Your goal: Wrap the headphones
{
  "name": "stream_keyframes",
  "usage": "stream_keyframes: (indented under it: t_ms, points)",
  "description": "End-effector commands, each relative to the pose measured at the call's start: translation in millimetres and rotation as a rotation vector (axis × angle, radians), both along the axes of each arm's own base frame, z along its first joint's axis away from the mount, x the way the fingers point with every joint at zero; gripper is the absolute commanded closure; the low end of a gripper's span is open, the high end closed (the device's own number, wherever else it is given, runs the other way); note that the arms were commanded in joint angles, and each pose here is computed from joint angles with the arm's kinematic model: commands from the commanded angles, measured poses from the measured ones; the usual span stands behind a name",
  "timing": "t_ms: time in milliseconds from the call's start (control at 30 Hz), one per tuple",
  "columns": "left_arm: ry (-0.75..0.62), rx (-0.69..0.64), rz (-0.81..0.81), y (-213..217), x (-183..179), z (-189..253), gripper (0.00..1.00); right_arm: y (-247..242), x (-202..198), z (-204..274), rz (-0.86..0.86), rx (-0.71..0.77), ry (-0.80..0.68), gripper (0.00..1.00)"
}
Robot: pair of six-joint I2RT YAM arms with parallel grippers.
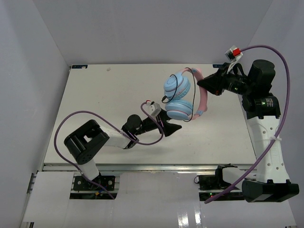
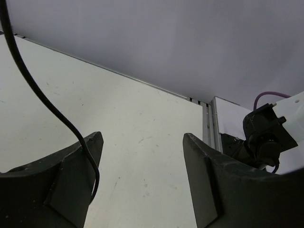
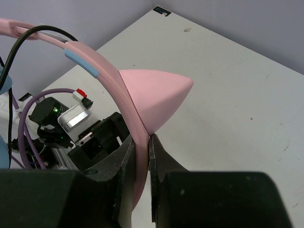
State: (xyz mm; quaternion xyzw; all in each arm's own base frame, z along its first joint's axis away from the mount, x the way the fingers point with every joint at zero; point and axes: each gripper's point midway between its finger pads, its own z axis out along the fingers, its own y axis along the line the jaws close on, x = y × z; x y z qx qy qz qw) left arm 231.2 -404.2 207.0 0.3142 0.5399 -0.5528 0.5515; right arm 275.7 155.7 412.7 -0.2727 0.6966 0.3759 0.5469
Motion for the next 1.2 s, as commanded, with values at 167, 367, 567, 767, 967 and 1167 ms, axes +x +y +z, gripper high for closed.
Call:
stream_keyframes:
  t_ms: [167,367,567,767,967,1167]
  points:
    - [-0.038,0.02,0.067,-32,32,16,0.81,3,-9,36,0.01,0.061,-0.071,0.92]
    - [-0.048,0.022,0.051,-29,23,17,1.0,-2,-4,35,-0.025,0.045,-0.086,0.92]
    - [-0.013,0.063,-0.058,-26,-28,5,1.0,-23,28,30,-0.215,0.027,-0.062,0.92]
    - [0.057,0.111,-0.11,-45,-72,-7,1.0,-77,86,-9,-0.712,-0.028,-0.001,0.92]
    - [0.113,0.237,-0.083,-59,-76,5,1.0,-110,103,-82,-0.974,-0.378,-0.106,0.92]
    - [0.125,0.546,-0.007,-38,-66,-9,1.0,-138,100,-130,-1.035,-0.638,-0.229,0.92]
